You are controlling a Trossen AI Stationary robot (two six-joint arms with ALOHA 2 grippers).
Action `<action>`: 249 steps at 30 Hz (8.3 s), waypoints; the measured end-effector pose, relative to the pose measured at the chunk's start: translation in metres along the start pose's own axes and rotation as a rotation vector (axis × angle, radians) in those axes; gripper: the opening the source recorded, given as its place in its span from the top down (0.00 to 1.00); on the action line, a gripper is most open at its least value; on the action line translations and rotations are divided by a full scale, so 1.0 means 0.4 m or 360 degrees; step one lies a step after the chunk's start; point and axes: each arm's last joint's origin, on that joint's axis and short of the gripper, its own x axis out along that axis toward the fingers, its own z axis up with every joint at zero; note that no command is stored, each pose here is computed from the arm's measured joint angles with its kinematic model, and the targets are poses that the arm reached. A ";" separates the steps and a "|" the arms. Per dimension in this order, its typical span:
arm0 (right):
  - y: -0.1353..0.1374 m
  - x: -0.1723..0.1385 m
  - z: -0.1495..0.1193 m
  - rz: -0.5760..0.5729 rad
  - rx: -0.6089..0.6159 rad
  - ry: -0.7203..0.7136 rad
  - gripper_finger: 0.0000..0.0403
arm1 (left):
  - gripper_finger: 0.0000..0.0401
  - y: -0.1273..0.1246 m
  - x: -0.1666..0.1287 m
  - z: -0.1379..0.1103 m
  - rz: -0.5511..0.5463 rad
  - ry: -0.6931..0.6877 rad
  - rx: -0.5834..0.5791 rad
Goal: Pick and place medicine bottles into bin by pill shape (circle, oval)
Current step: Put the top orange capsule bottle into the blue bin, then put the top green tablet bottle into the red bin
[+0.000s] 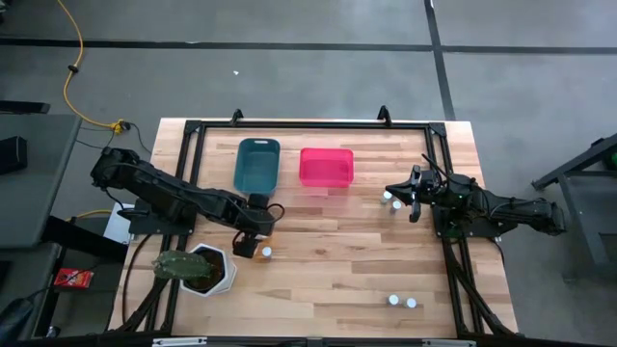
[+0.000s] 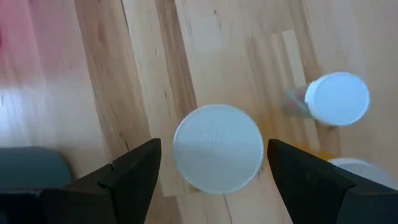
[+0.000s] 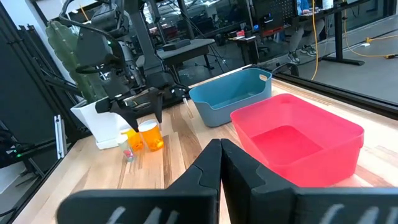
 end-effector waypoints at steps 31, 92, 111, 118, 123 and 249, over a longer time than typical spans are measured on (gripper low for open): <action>0.000 0.000 0.000 -0.0001 0.0000 0.0002 1.00 | 0.52 -0.002 0.018 0.005 -0.0002 0.0011 0.0066; -0.001 0.002 -0.002 -0.0006 -0.0001 0.0022 1.00 | 0.50 0.510 -0.057 -0.197 0.0529 0.0158 -0.1150; -0.001 0.002 -0.003 -0.0007 0.0000 0.0022 1.00 | 0.42 0.499 -0.036 -0.222 0.0578 0.0232 -0.1197; -0.001 0.002 -0.002 -0.0007 0.0000 0.0021 1.00 | 0.31 0.499 -0.037 -0.221 0.0575 0.0233 -0.1183; -0.001 0.002 -0.002 -0.0007 0.0000 0.0021 1.00 | 0.28 0.515 -0.074 -0.196 0.0564 0.0175 -0.1191; 0.007 0.177 0.028 -0.0842 0.0072 0.1543 0.53 | 0.28 0.083 -0.171 -0.069 0.0497 -0.1870 -0.0534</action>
